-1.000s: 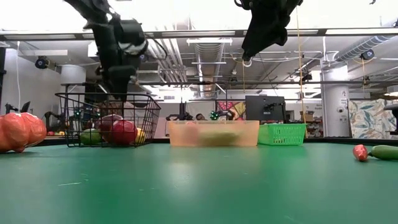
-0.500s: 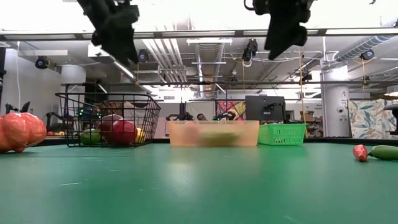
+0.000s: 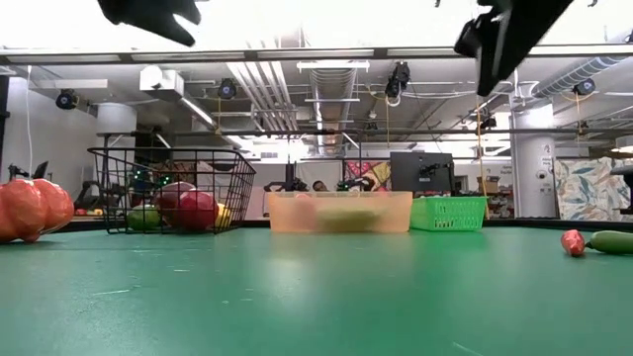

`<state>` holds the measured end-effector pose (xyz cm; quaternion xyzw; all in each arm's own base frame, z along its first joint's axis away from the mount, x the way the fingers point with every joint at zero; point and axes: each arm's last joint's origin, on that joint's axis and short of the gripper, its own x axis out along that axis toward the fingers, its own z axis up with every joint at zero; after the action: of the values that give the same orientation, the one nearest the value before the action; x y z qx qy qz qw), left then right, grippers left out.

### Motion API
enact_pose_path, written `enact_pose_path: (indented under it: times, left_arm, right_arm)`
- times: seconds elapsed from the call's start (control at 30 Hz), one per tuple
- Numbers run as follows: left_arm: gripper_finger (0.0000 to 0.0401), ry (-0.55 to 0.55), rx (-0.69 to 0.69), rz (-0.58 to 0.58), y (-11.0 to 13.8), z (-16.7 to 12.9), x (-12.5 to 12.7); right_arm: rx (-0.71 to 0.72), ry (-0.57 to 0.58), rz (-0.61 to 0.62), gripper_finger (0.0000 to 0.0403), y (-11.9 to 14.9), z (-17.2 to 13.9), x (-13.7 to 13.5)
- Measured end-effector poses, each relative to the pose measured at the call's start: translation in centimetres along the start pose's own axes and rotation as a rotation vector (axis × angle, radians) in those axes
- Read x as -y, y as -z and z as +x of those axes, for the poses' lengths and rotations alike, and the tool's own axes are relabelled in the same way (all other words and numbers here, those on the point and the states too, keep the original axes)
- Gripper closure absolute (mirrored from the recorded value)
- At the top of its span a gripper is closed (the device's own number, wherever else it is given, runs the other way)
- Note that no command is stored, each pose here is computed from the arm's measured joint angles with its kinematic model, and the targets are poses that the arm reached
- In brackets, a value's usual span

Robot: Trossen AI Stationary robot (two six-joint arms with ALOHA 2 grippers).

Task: Sort produce into baskets
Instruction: Put the orange chili pepper into the green basket

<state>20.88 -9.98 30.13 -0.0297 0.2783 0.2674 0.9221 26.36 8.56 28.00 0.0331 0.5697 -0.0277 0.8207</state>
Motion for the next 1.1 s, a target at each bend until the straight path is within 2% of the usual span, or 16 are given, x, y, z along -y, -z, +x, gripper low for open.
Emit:
enact_pose_path:
  times: [0.3,0.57,0.8,1.1]
  left_arm:
    - [0.0110,0.065,0.017,-0.001,1.9,-0.8,3.2]
    - [0.0110,0.060,0.009,0.011,2.4,0.0,4.2]
    - [0.0110,0.063,0.011,0.008,2.4,0.0,4.4]
    - [0.0110,0.065,0.013,0.004,2.4,0.0,4.4]
  right_arm:
    - [-0.091,0.009,-0.150,0.0216,1.2,2.8,-4.0]
    - [-0.216,0.056,-0.235,0.0216,2.0,7.0,-6.3]
    - [-0.296,0.085,-0.317,0.0216,2.6,9.6,-6.8]
    - [-0.295,0.079,-0.354,0.0216,3.5,10.9,-6.5]
